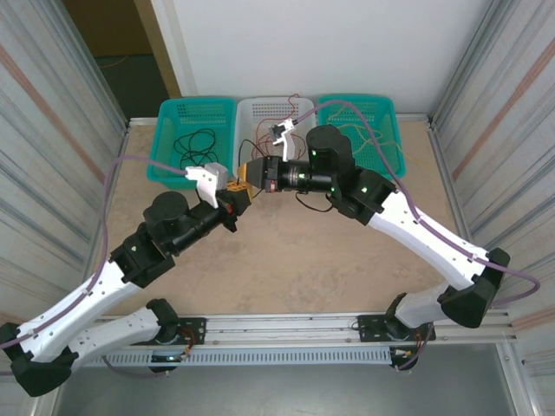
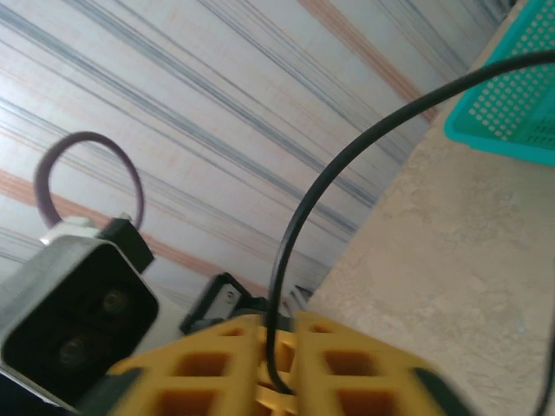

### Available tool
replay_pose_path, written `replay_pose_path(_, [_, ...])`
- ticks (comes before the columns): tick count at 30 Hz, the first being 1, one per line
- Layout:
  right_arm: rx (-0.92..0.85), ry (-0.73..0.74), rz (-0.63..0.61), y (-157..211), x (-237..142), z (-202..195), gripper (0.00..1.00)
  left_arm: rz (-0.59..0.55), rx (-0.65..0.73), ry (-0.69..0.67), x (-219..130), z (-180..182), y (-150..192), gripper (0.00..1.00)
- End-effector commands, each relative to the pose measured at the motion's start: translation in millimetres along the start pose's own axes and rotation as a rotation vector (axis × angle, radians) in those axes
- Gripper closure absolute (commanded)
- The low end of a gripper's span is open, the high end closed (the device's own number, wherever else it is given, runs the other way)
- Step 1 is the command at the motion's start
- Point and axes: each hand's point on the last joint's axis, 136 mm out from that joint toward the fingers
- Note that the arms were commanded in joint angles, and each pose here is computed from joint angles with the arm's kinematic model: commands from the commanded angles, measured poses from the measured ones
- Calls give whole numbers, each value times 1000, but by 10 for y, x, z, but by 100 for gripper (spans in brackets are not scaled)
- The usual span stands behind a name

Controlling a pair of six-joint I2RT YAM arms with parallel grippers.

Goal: Untangle the cables

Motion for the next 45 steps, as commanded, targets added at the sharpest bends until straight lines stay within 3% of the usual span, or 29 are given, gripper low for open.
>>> replay_pose_path(1, [-52, 72, -57, -122, -250, -44, 60, -85, -41, 63, -110, -90, -294, 100])
replay_pose_path(3, [-25, 114, -56, -117, -298, -231, 49, -95, -78, 102, -148, -82, -319, 100])
replay_pose_path(6, [8, 144, -45, -61, -318, -433, 45, -111, -140, 176, -207, -96, -373, 100])
replay_pose_path(15, [-7, 178, 12, 16, -227, -584, 45, -1, -205, 364, -162, -328, -314, 100])
replay_pose_path(26, [-4, 263, 41, -4, -103, -896, 56, 16, -203, 435, -208, -460, -364, 100])
replay_pose_path(32, [-5, 268, 41, 0, -112, -922, 85, 7, -193, 411, -213, -423, -371, 100])
replay_pose_path(36, [10, 232, 30, 39, -146, -872, 97, -93, -184, 269, -237, -192, -503, 100])
replay_pose_path(40, [81, 176, -1, 154, -156, -853, 98, -335, -197, 71, -430, 182, -778, 100])
replay_pose_path(45, [210, 151, -28, 396, -72, -935, 97, -469, -167, 90, -495, 152, -1043, 100])
Point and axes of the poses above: each hand's point on the last joint's axis, 136 mm out from that joint toward the fingers, its own x axis out along the fingers, its own z axis along the line the jaws close on, y = z × x, and after that the axes turned 2 degrees about x, right-handed
